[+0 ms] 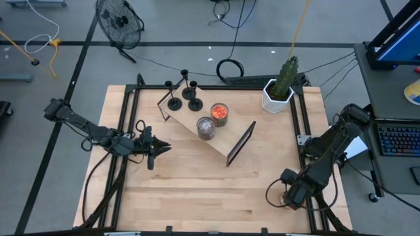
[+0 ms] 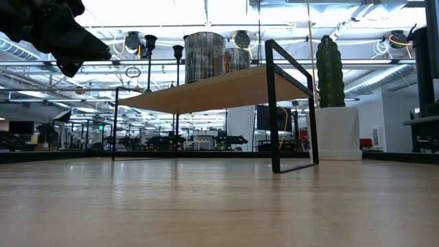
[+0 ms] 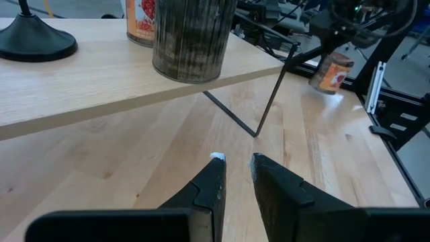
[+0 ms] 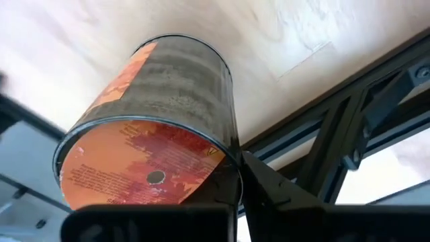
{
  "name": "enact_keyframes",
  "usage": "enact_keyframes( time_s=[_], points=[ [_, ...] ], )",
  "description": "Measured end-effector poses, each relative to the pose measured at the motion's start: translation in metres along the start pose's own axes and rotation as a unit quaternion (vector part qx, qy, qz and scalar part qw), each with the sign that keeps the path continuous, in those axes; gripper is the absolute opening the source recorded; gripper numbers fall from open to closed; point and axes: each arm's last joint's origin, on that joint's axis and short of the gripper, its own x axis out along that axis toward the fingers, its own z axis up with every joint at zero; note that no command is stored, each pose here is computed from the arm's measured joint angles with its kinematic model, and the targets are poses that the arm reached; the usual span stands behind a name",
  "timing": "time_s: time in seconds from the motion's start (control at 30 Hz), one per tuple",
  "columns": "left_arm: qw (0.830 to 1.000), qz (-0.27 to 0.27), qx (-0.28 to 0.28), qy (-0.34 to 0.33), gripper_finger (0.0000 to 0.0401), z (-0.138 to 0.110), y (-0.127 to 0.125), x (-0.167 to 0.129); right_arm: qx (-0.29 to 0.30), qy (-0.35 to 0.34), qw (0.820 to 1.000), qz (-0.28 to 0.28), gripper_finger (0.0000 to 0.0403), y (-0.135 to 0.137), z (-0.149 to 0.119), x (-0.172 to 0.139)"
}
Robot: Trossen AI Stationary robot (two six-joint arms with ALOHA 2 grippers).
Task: Pick & Place candle stick holders
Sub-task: Put the orange scented candle on the shelf
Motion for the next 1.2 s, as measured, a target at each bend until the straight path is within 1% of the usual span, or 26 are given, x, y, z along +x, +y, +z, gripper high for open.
enact_keyframes(
  time_s=[0.27,0.43,0.6,0.83,1.07,1.2],
  points=[
    [1.000,0.000,0.000,0.000,0.0076,0.000,0.000,0.000,0.005,-0.014,1.000,0.024,0.0001,-0.003,-0.003,-0.032],
    [1.000,0.000,0.000,0.000,0.0076,0.000,0.000,0.000,0.000,-0.016,0.999,0.046,0.0001,0.001,-0.003,-0.061],
    [1.000,0.000,0.000,0.000,0.0076,0.000,0.000,0.000,-0.008,-0.037,0.996,0.084,0.0000,0.003,0.004,-0.093],
    [1.000,0.000,0.000,0.000,0.0076,0.000,0.000,0.000,-0.030,-0.087,0.987,0.134,0.0000,0.002,0.026,-0.131],
    [1.000,0.000,-0.001,0.000,0.0076,0.000,0.000,0.000,-0.055,-0.124,0.977,0.163,0.0000,-0.007,0.055,-0.154],
    [1.000,0.000,-0.001,0.000,0.0076,0.000,0.000,0.000,-0.070,-0.155,0.968,0.184,0.0000,-0.012,0.070,-0.169]
  ],
)
